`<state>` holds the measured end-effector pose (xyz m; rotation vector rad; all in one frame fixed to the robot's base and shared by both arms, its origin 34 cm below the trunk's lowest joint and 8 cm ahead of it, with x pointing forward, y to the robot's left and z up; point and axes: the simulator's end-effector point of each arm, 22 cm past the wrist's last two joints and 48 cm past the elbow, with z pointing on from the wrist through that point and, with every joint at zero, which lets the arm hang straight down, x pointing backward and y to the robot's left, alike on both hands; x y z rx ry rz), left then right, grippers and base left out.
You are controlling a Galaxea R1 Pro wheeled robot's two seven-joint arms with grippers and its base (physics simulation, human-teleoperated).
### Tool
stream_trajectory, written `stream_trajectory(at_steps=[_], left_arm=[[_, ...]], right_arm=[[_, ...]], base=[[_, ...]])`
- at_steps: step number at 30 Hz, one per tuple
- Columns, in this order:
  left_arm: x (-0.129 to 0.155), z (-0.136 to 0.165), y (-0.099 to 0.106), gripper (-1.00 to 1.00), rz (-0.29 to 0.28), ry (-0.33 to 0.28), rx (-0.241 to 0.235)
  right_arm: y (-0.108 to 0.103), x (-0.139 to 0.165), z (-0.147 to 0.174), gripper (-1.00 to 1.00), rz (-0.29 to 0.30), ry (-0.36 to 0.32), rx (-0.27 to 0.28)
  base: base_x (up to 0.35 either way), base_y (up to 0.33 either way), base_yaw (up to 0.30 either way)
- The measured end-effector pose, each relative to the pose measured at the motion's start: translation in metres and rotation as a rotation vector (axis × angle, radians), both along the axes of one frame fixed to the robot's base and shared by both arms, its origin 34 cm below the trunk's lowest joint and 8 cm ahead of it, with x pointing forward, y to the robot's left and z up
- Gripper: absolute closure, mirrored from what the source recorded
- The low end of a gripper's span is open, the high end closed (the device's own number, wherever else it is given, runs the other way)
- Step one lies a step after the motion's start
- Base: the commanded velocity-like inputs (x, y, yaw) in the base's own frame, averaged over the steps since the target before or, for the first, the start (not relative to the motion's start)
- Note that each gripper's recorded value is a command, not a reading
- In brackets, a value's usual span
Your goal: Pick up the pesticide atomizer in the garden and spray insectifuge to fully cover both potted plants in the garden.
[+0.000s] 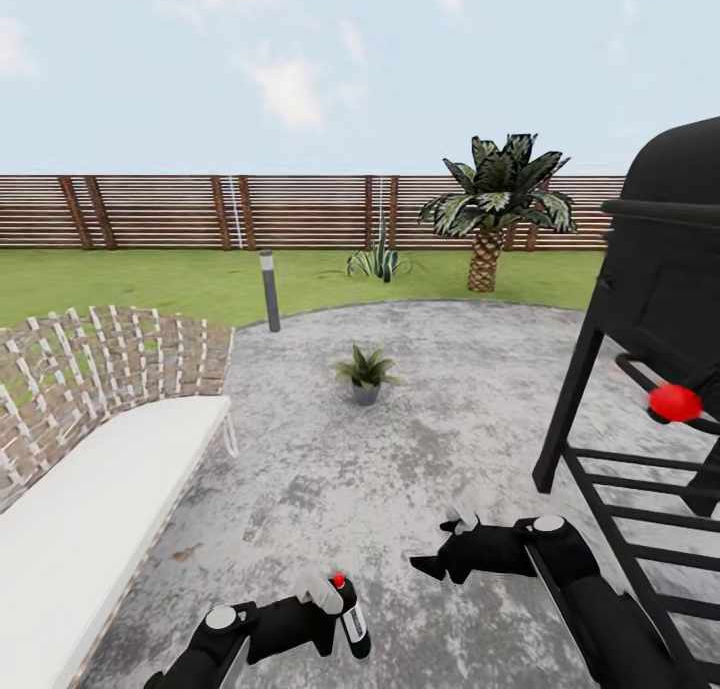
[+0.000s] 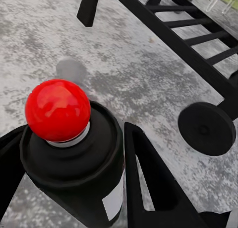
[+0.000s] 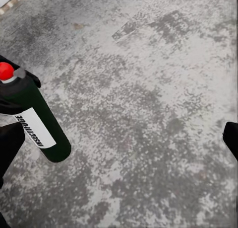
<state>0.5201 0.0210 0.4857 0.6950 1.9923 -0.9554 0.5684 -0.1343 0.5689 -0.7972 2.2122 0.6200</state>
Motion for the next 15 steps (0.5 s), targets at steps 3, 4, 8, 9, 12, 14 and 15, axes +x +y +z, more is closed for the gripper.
stream_trajectory(at_steps=[3,4,8,9,12,14,15], left_arm=[[0.000,0.000,0.000,1.00,0.001,0.001,0.000],[-0.001,-0.002,0.000,1.00,0.001,0.005,0.001],[-0.004,-0.008,0.000,1.00,0.001,0.024,0.004],[-0.004,-0.009,0.000,1.00,0.001,0.026,0.004],[-0.003,-0.011,-0.001,1.00,-0.002,0.033,0.007],[-0.003,-0.011,-0.002,1.00,-0.003,0.034,0.008],[-0.003,-0.011,-0.002,1.00,-0.004,0.034,0.008]], right_arm=[[0.000,-0.001,0.001,-1.00,0.008,-0.001,0.006],[0.001,-0.002,0.003,-1.00,0.017,-0.003,0.012],[0.008,-0.010,0.007,-1.00,0.063,0.004,0.042],[0.009,-0.012,0.008,-1.00,0.074,0.008,0.050],[0.014,-0.018,0.009,-1.00,0.100,0.021,0.065],[0.016,-0.019,0.009,-1.00,0.106,0.024,0.067],[0.017,-0.019,0.009,-1.00,0.107,0.025,0.068]], base=[[0.318,0.000,0.000],[0.318,0.000,0.000],[0.318,0.000,0.000],[0.318,0.000,0.000],[0.318,0.000,0.000],[0.318,0.000,0.000],[0.318,0.000,0.000]])
